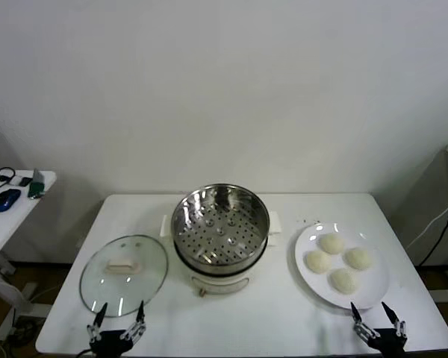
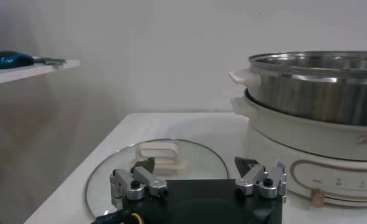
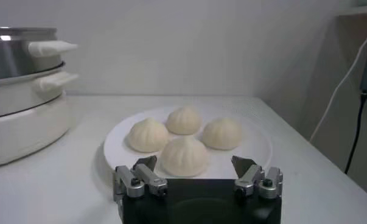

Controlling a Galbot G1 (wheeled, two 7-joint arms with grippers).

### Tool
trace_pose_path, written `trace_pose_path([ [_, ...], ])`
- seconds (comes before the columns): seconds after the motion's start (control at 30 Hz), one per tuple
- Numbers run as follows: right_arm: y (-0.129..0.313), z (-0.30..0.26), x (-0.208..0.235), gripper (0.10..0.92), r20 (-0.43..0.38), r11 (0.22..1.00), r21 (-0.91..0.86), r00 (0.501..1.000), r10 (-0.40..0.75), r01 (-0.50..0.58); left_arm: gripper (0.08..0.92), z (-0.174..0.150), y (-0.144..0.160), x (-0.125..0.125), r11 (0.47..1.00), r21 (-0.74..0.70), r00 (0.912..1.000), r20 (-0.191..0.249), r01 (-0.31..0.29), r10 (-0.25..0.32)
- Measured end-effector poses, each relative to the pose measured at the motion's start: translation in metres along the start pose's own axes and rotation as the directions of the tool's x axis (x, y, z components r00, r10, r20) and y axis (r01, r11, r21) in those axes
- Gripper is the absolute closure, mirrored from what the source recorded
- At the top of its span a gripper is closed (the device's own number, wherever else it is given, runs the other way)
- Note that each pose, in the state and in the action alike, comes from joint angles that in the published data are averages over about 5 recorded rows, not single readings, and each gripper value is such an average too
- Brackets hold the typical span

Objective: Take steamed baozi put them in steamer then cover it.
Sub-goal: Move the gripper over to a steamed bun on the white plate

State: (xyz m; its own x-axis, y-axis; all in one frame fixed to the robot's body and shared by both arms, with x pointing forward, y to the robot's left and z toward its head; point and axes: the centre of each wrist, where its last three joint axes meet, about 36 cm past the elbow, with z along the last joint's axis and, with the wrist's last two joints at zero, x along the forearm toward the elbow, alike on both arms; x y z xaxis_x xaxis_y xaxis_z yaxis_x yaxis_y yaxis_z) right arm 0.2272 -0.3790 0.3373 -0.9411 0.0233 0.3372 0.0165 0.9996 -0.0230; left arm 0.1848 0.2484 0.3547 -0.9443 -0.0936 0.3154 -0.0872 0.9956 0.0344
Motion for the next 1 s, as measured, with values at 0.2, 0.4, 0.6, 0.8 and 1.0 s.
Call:
trace_pose_path([
  [0.2, -0.011, -0.048, -0.036, 0.2, 0.001, 0.999, 0.035, 1.0, -0.027, 0.026, 0.177, 0.0, 0.0, -0.001, 1.0, -0.004, 1.0, -0.002, -0.004, 0.004],
  [0.4, -0.028, -0.11, -0.096, 0.2, -0.012, 0.98, 0.168, 0.994, -0.11, 0.11, 0.177, 0.0, 0.001, -0.003, 1.0, -0.01, 1.0, 0.001, -0.007, 0.007],
  [0.6, -0.043, -0.17, -0.154, 0.2, -0.101, 0.879, 0.396, 0.964, -0.247, 0.267, 0.177, 0.002, 0.002, -0.004, 1.0, -0.019, 0.9999, 0.002, -0.01, 0.01],
  [0.8, -0.053, -0.224, -0.202, 0.2, -0.267, 0.658, 0.604, 0.892, -0.365, 0.45, 0.177, 0.005, 0.001, -0.004, 1.0, -0.026, 0.9999, 0.003, -0.011, 0.011],
  [1.0, -0.066, -0.266, -0.238, 0.2, -0.471, 0.397, 0.682, 0.784, -0.404, 0.614, 0.177, 0.006, 0.0, -0.003, 0.999, -0.033, 0.9999, 0.007, -0.013, 0.014],
])
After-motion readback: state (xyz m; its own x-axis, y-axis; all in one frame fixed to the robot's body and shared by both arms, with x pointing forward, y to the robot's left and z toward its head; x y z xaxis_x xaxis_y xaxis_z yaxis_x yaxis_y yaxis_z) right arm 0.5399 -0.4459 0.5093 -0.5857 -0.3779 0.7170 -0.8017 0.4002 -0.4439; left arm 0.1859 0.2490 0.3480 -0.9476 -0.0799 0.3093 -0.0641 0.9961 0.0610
